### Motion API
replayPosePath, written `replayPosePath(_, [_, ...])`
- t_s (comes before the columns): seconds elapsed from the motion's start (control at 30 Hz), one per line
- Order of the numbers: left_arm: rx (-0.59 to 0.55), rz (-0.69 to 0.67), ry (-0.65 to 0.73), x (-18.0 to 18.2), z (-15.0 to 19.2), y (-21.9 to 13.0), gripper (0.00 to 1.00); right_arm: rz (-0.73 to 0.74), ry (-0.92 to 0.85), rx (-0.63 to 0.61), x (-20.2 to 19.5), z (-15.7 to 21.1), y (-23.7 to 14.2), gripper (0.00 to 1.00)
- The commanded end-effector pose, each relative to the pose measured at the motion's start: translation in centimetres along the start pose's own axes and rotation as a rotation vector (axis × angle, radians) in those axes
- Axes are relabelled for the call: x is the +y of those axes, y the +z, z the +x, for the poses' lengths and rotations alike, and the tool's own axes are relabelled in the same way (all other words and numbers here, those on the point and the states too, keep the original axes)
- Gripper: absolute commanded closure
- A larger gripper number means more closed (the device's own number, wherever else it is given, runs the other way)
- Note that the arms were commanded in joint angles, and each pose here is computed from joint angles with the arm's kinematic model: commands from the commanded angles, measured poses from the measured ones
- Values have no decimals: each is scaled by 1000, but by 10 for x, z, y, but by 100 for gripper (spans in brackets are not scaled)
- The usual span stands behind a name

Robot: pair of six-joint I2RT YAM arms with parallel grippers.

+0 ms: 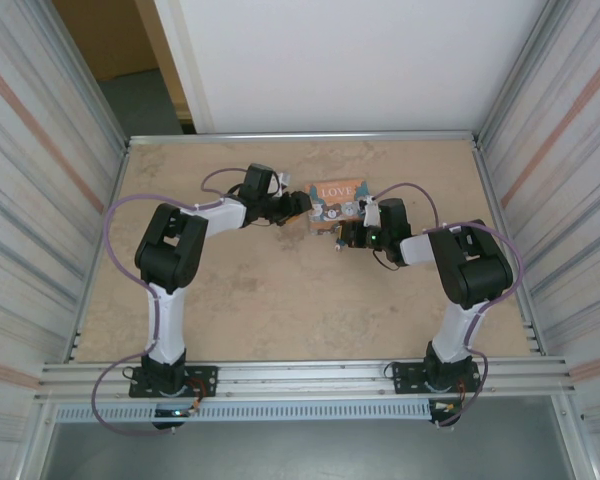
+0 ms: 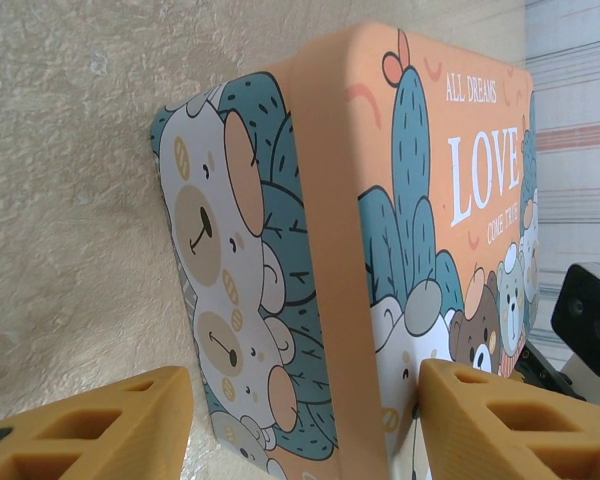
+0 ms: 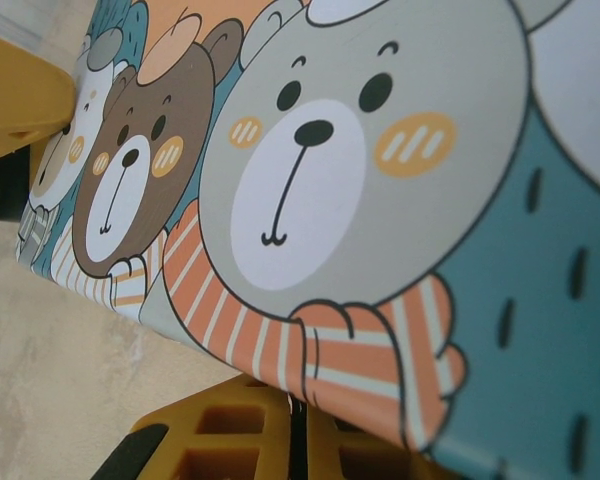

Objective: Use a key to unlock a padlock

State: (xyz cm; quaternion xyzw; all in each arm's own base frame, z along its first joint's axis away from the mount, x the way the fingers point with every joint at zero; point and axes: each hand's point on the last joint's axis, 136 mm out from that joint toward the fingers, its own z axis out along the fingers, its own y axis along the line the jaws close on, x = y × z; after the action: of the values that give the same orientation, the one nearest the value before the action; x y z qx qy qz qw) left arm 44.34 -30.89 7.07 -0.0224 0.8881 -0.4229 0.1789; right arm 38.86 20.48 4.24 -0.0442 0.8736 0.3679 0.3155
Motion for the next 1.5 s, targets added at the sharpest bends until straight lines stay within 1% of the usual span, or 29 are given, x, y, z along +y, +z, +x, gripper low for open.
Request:
replayPosePath(0.0, [87,-152,-83,45,36,2,40,9,28,-22,-1,-3,-8,95])
replayPosePath(0.47, [122,-172,-65,41,58,11,40,31,210,-141,-13,-17,-21,97])
replayPosePath(1.1, [154,-184,-44,38,75,17,40,76,410,-226,-25,-32,-31,97])
replayPosePath(1.47, [160,-185,-46,40,79,18,40,87,493,-275,-35,-40,-35,97])
